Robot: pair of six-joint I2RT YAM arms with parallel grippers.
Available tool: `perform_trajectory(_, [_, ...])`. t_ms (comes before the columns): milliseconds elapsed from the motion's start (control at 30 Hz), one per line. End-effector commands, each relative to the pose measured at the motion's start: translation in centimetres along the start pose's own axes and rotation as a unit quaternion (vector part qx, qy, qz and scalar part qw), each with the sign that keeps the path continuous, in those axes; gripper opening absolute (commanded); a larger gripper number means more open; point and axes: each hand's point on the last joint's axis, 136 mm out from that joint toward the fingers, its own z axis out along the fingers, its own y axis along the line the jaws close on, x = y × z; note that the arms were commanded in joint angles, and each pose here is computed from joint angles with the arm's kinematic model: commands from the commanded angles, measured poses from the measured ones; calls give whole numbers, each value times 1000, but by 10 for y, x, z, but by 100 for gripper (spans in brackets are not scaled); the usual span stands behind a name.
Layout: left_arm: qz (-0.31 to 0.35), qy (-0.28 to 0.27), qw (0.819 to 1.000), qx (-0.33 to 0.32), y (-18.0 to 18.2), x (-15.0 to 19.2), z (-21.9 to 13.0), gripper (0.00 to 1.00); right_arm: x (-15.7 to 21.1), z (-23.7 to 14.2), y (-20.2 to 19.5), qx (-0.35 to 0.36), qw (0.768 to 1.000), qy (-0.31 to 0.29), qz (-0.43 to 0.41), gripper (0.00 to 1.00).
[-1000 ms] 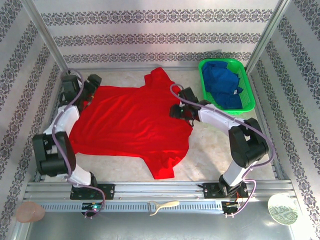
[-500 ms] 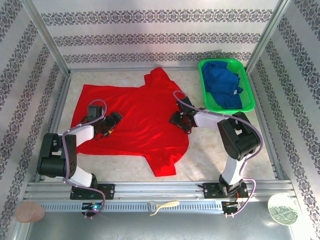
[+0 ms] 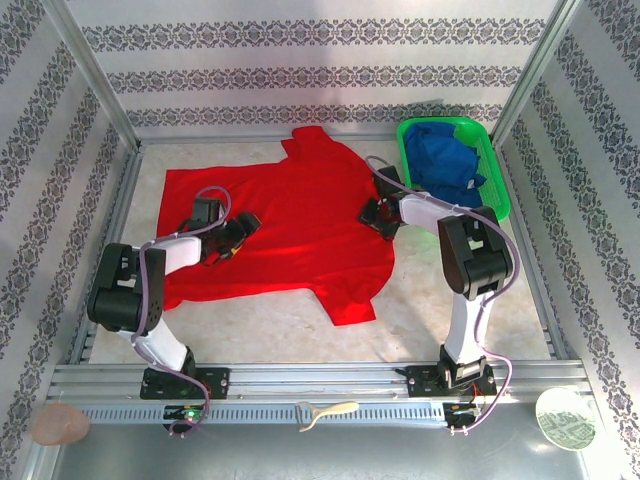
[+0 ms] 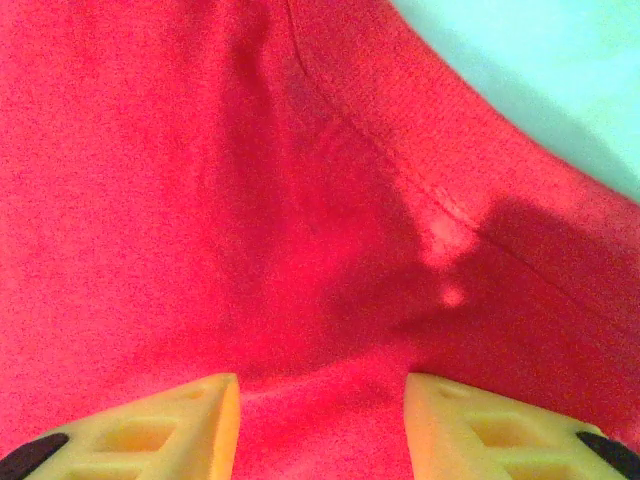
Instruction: Fold the inside-out t-shirt
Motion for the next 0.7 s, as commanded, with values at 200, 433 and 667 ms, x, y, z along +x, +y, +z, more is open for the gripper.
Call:
perform_trajectory(200, [88,-79,993,9,-54,-18,-105,88,84,-113,-4,-42,990,-56,-119,49])
perform_trajectory(433, [106,-102,989,12,-40,21,-173,92,159,-117,-77,-42,996,-31,-78,48])
perform_trajectory(667, [102,-118,988,-1,-12,45,-196,97,212,-90,-99,-31,995,18,-93,45])
